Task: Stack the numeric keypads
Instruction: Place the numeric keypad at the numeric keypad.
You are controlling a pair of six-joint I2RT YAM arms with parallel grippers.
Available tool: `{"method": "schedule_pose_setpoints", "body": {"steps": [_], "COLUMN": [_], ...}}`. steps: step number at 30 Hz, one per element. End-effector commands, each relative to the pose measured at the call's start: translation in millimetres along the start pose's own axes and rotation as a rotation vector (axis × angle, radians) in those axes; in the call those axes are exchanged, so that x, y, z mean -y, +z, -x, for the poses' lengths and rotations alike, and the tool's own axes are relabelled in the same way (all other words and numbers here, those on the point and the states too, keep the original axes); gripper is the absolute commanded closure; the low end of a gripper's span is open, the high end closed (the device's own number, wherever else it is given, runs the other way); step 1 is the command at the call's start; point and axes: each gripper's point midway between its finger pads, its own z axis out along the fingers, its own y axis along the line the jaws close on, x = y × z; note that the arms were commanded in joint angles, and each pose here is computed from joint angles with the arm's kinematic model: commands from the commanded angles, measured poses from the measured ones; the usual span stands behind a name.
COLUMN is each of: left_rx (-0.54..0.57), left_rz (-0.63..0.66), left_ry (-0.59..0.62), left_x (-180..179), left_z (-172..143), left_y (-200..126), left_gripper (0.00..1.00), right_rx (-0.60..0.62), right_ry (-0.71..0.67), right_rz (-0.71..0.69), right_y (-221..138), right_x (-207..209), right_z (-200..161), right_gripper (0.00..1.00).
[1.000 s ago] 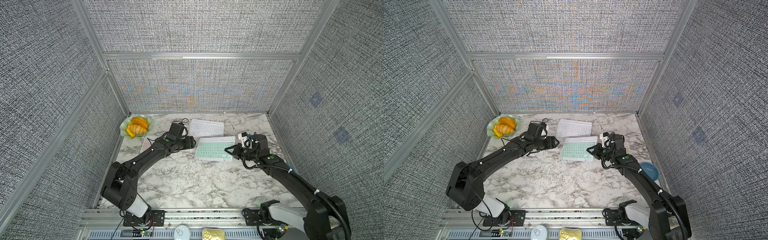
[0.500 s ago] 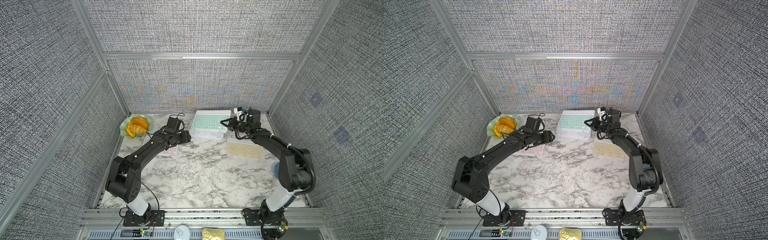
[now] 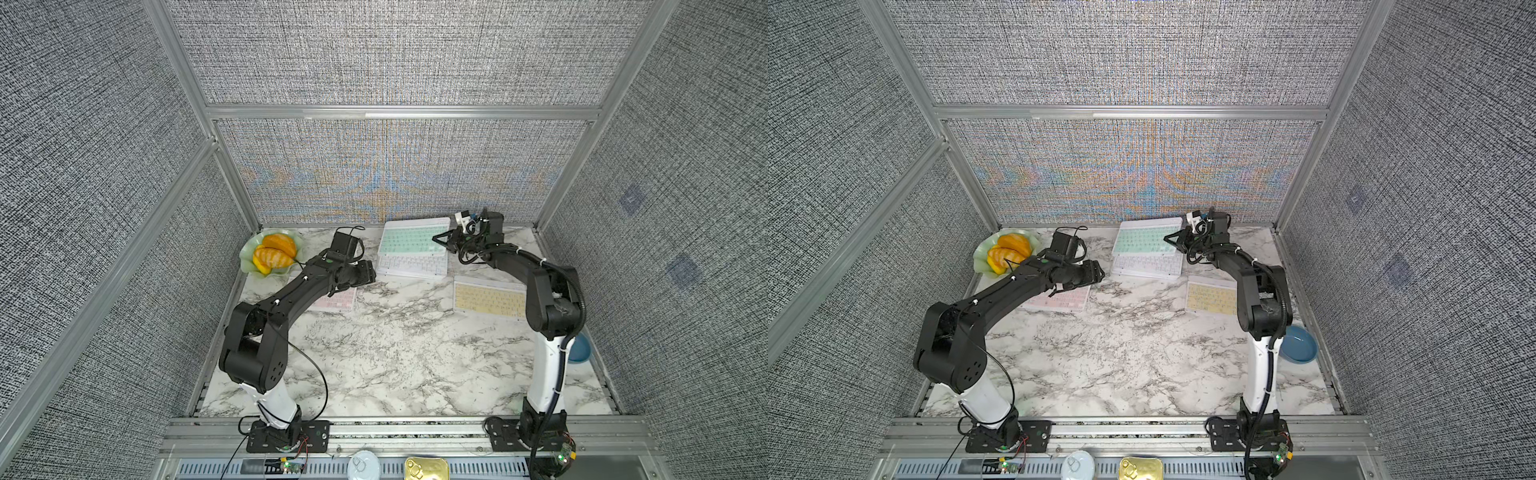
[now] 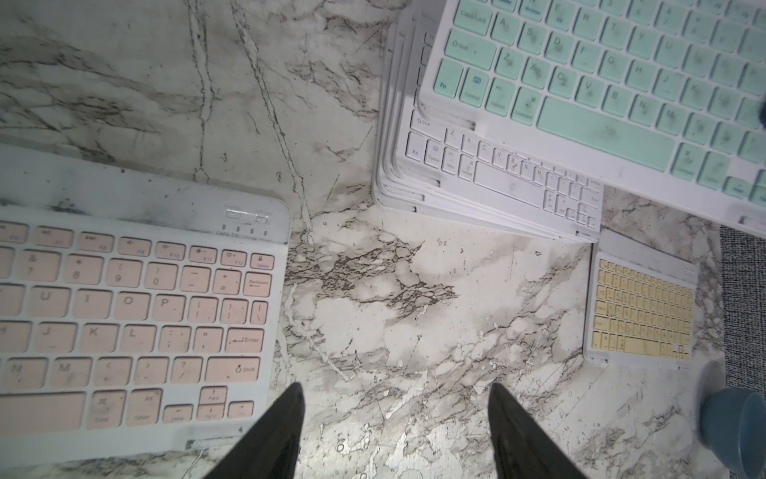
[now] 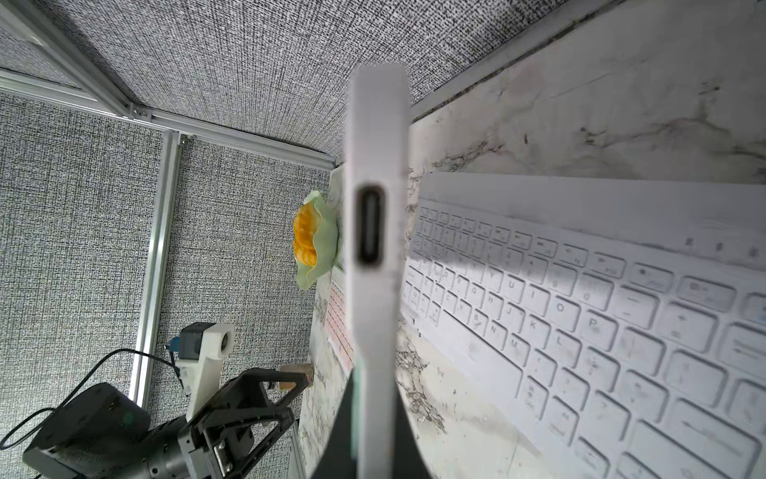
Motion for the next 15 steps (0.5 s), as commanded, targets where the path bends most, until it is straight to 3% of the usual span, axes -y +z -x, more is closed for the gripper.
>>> {"method": "schedule_pose_setpoints", "body": {"steps": [1, 15], "left_rx": [-0.029, -0.062], "left_rz": [-0.003, -0.014], "left_ry": [0.011, -0.003], "left_x": [-1, -4], "left_z": [-3, -12], "left_y": [4, 15], "left_gripper": [0.29, 0.29], "right_rx": [-0.037, -0.081], "right_ry": [0.005, 0.104], "right_rz": [0.036, -0.040], "right_y": [1, 7], "right_x": [-3, 44], "right_z": [-3, -20], "right_gripper": [1.00, 1.00]}}
